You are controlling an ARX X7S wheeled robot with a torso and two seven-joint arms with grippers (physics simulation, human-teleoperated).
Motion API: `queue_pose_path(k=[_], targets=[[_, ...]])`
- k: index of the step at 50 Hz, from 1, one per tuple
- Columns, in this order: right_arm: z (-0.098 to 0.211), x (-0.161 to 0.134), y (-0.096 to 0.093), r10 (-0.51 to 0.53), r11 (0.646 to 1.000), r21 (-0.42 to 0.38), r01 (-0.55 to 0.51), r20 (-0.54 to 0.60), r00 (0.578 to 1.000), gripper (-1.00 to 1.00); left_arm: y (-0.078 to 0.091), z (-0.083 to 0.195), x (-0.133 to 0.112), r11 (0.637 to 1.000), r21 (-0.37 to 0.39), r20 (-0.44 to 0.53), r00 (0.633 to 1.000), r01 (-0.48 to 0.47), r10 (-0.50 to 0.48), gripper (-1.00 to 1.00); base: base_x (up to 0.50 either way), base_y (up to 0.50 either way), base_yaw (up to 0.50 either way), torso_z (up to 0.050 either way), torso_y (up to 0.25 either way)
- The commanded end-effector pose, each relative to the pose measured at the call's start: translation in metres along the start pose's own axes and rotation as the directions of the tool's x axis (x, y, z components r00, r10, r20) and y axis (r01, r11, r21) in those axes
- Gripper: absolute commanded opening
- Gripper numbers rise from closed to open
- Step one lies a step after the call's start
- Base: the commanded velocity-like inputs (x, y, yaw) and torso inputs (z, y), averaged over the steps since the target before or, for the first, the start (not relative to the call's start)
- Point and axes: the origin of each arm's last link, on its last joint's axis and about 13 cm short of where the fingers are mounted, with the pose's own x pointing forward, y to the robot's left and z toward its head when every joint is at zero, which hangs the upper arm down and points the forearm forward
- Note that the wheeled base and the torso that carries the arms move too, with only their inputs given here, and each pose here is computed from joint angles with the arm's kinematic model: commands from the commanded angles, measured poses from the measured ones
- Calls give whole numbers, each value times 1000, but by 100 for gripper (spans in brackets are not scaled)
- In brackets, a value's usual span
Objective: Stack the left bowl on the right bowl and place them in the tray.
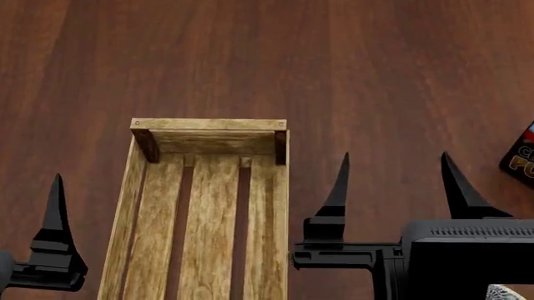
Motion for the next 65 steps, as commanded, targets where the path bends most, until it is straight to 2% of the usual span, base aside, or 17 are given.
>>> queue_pose_path(k=[1, 2, 7, 12, 16, 20, 24, 31, 52, 65], targets=[[19, -2, -7, -44, 996, -82, 40, -53, 998, 100, 0, 4, 1, 999, 23, 2, 999, -43, 43, 100, 0, 0, 0, 0, 0], [23, -2, -9, -51, 992, -117, 43, -68, 996, 100, 1, 4, 1, 998, 24, 1, 999, -49, 49, 100, 0, 0, 0, 0, 0], [31, -1, -15, -72, 988, -147, 52, -133, 988, 100, 2, 3, 1, 998, 25, -5, 999, -54, 54, 100, 0, 0, 0, 0, 0], [39, -2, -20, -72, 994, -95, 52, -223, 972, 100, 3, 5, 0, 998, 21, -8, 999, -54, 54, 100, 0, 0, 0, 0, 0], [42, -5, -21, -92, 988, -141, 56, -262, 961, 100, 4, 5, -1, 999, 17, -11, 999, -50, 50, 100, 0, 0, 0, 0, 0], [44, -8, -24, -89, 992, -118, 52, -328, 940, 100, 5, 6, -1, 999, 13, -16, 999, -40, 40, 100, 0, 0, 0, 0, 0], [47, -13, -27, -100, 988, -145, 49, -368, 924, 100, 5, 6, -2, 999, 16, -19, 999, -36, 36, 100, 0, 0, 0, 0, 0], [42, -25, -29, -105, 989, -142, 50, -417, 903, 100, 5, 5, -4, 999, 19, -22, 999, -26, 27, 100, 0, 0, 0, 0, 0], [40, -48, -27, -134, 973, -230, 17, -505, 853, 100, 8, 8, -6, 998, 33, -28, 999, -44, 45, 100, 0, 0, 0, 0, 0], [29, -60, -25, -101, 982, -190, -8, -558, 823, 100, 7, 9, -6, 999, 36, -33, 999, -37, 38, 100, 0, 0, 0, 0, 0]])
